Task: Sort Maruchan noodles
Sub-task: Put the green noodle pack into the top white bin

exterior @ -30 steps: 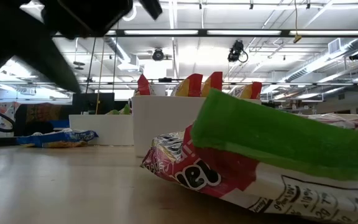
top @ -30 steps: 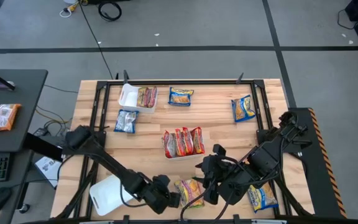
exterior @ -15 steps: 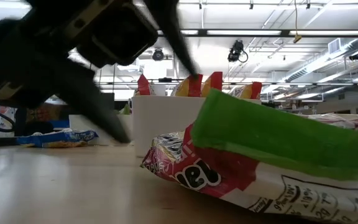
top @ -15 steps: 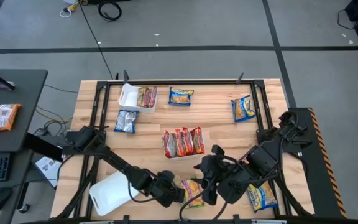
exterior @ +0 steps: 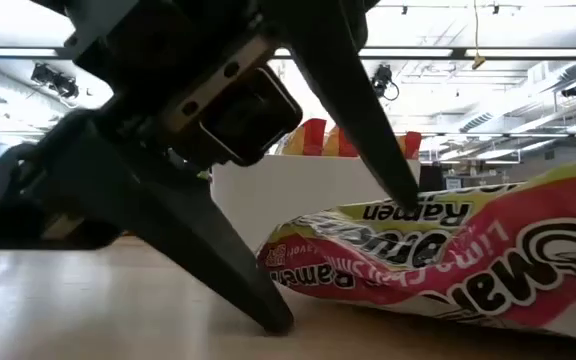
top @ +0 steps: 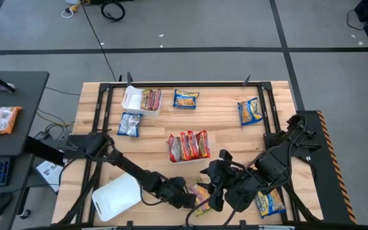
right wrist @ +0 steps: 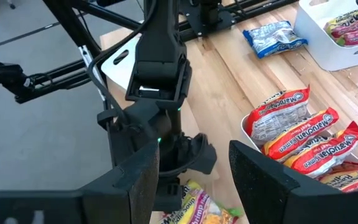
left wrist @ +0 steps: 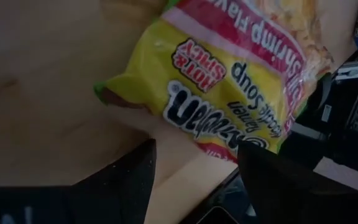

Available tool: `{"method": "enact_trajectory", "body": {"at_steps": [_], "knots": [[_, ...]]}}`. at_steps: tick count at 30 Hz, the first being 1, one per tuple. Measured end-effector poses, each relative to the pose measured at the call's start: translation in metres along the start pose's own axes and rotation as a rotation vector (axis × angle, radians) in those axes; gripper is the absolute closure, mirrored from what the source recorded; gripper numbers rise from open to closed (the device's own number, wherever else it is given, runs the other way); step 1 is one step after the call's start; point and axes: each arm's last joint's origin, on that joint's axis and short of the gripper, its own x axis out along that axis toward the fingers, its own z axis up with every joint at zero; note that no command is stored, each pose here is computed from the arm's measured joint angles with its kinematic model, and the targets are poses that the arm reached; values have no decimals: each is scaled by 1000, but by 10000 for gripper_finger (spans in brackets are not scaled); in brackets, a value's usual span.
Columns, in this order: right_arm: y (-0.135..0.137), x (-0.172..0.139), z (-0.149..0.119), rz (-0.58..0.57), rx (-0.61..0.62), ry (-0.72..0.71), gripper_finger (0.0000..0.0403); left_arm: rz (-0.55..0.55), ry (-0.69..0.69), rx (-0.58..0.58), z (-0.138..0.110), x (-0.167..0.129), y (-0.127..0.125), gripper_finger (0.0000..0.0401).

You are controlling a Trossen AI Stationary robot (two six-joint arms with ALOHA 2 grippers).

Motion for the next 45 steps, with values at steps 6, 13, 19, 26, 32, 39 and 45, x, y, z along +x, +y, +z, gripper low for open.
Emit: {"method": "enact_trajectory", "body": {"at_steps": [6, 13, 19, 26, 32, 39, 45], "knots": [[0, 0, 0, -2, -3, 2, 203, -7, -42, 2, 1, 2, 2, 223], [0, 0, 0, 3, 32, -1, 203, -34, -106, -31, 11, 3, -2, 279], [1, 0, 1, 8, 41, -5, 203, -20, -137, -74, 12, 8, 4, 272], [0, 1, 1, 3, 57, -5, 203, -17, -163, 14, 12, 13, 7, 317], [-1, 1, 2, 0, 45, -10, 203, -18, -203, 176, 17, 13, 6, 391], [-2, 2, 3, -7, 4, -13, 203, -19, -172, 304, 15, 3, -2, 397], [-2, 2, 3, -10, -22, -10, 203, -109, -221, 488, 6, -39, -32, 398]]}}
